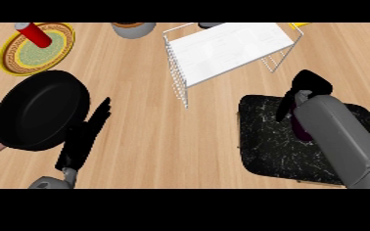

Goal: Pick the eggplant from the tray and place it in the tiered shelf

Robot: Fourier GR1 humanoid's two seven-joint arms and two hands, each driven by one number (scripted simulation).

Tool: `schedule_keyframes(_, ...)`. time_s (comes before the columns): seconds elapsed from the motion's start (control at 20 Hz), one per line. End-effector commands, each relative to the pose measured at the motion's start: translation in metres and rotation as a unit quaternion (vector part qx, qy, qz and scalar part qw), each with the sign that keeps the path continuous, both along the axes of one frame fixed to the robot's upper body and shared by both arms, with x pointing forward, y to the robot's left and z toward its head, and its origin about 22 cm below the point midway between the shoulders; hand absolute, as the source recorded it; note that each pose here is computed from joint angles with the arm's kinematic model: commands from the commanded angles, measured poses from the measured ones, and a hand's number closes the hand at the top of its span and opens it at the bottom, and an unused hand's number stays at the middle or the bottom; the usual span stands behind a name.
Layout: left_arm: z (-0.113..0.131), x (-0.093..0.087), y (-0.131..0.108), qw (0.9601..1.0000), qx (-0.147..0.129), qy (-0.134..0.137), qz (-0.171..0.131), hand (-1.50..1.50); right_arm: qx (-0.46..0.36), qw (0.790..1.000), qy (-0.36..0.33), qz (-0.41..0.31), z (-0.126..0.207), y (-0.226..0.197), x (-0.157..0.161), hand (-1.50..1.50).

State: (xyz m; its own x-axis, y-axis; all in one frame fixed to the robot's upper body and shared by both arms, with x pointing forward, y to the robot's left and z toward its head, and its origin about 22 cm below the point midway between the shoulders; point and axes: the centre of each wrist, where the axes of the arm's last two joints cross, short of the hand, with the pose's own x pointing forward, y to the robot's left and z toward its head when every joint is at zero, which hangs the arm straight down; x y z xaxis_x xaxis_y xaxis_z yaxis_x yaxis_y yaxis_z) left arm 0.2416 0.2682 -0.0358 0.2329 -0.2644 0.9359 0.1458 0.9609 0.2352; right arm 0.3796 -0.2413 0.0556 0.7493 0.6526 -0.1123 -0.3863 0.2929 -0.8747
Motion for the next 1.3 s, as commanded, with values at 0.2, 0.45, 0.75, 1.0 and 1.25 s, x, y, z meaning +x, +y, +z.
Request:
schedule_keyframes(0.2, -0.001, -0.001, -0.001, 1.0000, 0.005, -0.004, -0.005, 0.00, -0.045, 0.995, 0.069, -0.051, -0.019, 0.005, -0.002, -1.50)
schedule_keyframes(0.45, 0.004, -0.002, 0.004, 0.9999, -0.002, -0.010, 0.002, 0.00, -0.046, 0.995, 0.065, -0.064, -0.019, -0.016, -0.001, -1.50)
schedule_keyframes(0.75, -0.002, -0.024, 0.002, 0.9999, 0.010, -0.007, 0.001, 0.00, -0.049, 0.994, 0.077, -0.065, -0.034, -0.023, -0.002, -1.50)
schedule_keyframes(1.0, -0.004, -0.012, 0.006, 1.0000, -0.004, -0.005, -0.003, 0.00, -0.048, 0.993, 0.087, -0.058, -0.046, -0.011, -0.006, -1.50)
schedule_keyframes(1.25, 0.000, 0.012, -0.011, 1.0000, -0.001, -0.002, -0.003, 0.00, -0.033, 0.995, 0.098, 0.000, -0.055, -0.022, -0.012, 1.50)
